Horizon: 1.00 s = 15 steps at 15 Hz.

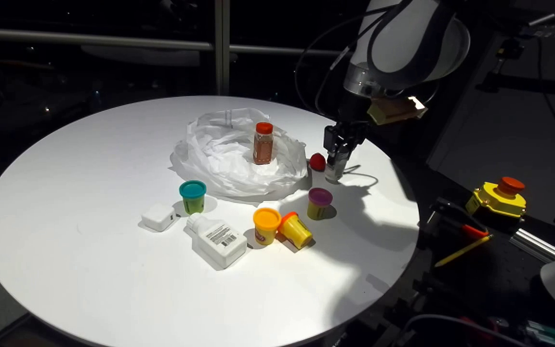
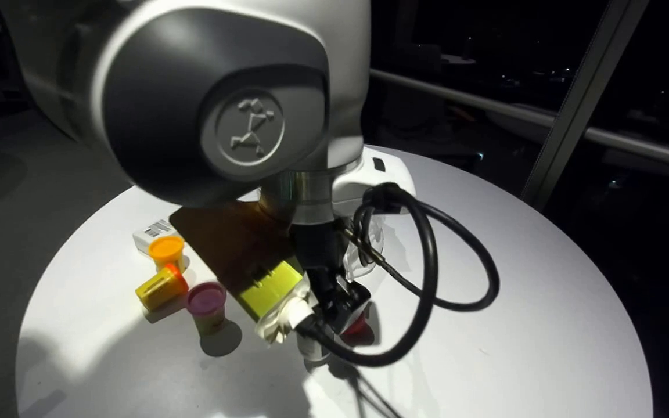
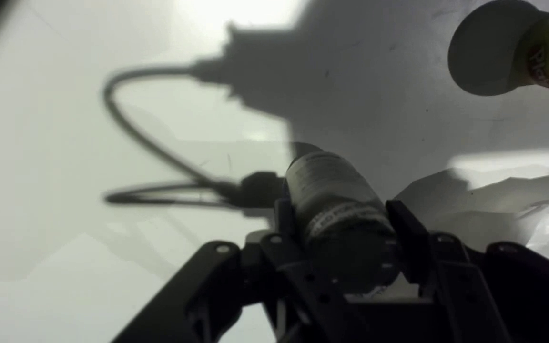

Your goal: Pick up all the objects from the table and put them on the plastic

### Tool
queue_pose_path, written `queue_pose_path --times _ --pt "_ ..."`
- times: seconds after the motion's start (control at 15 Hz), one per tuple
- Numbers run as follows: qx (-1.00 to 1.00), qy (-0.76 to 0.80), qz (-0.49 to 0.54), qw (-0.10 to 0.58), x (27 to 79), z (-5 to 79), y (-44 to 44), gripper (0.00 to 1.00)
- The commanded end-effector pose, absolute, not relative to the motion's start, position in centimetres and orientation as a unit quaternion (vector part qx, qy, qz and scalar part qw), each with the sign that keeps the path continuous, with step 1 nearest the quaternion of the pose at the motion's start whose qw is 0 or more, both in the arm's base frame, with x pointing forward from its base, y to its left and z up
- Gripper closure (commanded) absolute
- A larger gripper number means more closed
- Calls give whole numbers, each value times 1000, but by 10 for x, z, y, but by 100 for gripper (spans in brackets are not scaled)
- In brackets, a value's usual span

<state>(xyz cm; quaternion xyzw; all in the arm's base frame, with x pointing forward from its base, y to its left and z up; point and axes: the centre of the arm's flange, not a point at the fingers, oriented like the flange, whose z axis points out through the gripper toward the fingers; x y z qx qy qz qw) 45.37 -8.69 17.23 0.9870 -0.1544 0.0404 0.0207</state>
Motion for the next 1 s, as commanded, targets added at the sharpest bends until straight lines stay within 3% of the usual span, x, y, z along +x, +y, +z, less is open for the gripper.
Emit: queue_pose_path --times 0.0,0.4,0.93 --pt "982 -173 45 58 446 243 -46 74" --pt "984 -149 73 63 496 290 13 74" --pt "986 -153 62 -3 539 234 0 74"
